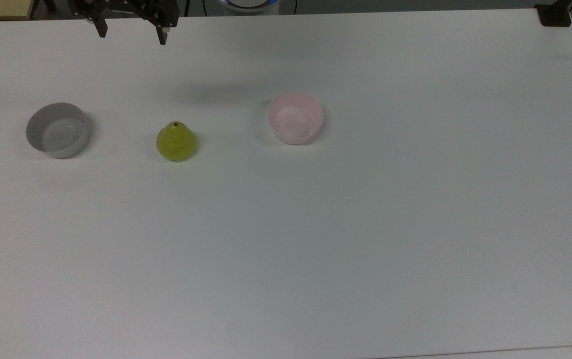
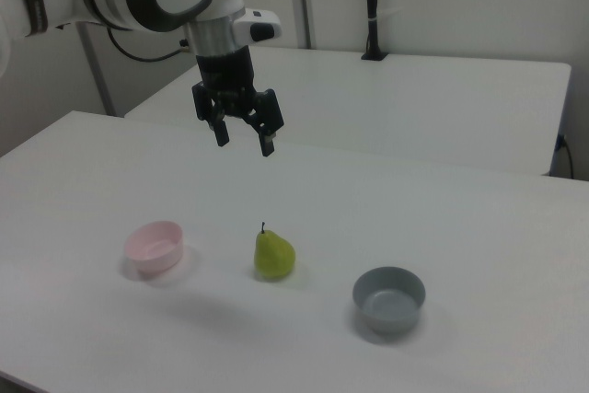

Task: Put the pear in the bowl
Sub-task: 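Move the gripper down over the green pear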

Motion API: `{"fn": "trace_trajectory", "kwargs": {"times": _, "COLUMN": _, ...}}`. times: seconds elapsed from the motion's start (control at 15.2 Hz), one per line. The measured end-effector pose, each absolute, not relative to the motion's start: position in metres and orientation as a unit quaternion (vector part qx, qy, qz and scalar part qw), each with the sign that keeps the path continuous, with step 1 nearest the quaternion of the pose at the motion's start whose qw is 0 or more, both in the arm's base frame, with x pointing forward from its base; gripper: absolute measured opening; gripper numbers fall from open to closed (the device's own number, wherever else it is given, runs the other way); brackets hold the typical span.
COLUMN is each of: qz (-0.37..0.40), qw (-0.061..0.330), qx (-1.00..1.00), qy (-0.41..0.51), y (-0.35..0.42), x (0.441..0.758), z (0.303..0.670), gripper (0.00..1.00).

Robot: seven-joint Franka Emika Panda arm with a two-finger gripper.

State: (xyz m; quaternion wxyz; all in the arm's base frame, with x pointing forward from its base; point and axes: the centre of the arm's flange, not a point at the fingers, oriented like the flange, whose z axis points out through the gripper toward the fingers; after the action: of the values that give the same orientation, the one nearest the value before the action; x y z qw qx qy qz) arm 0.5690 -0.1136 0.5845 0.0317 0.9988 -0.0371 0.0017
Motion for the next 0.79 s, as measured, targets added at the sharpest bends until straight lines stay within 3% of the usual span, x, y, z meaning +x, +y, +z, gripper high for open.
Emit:
{"fn": "trace_trajectory", "kwargs": {"times": 0.46, "qz": 0.001, "qw": 0.029, "qx": 0.999, "qy": -0.043, "y": -0.121, "x": 0.568, "z": 0.584, "gripper": 1.00}}
{"fn": "trace_trajectory", "kwargs": {"times": 0.79, "qz": -0.029, "qw": 0.028, "qx": 0.998, "qy": 0.038, "y": -0.105, "x": 0.580, "z": 0.552, "gripper": 1.00}}
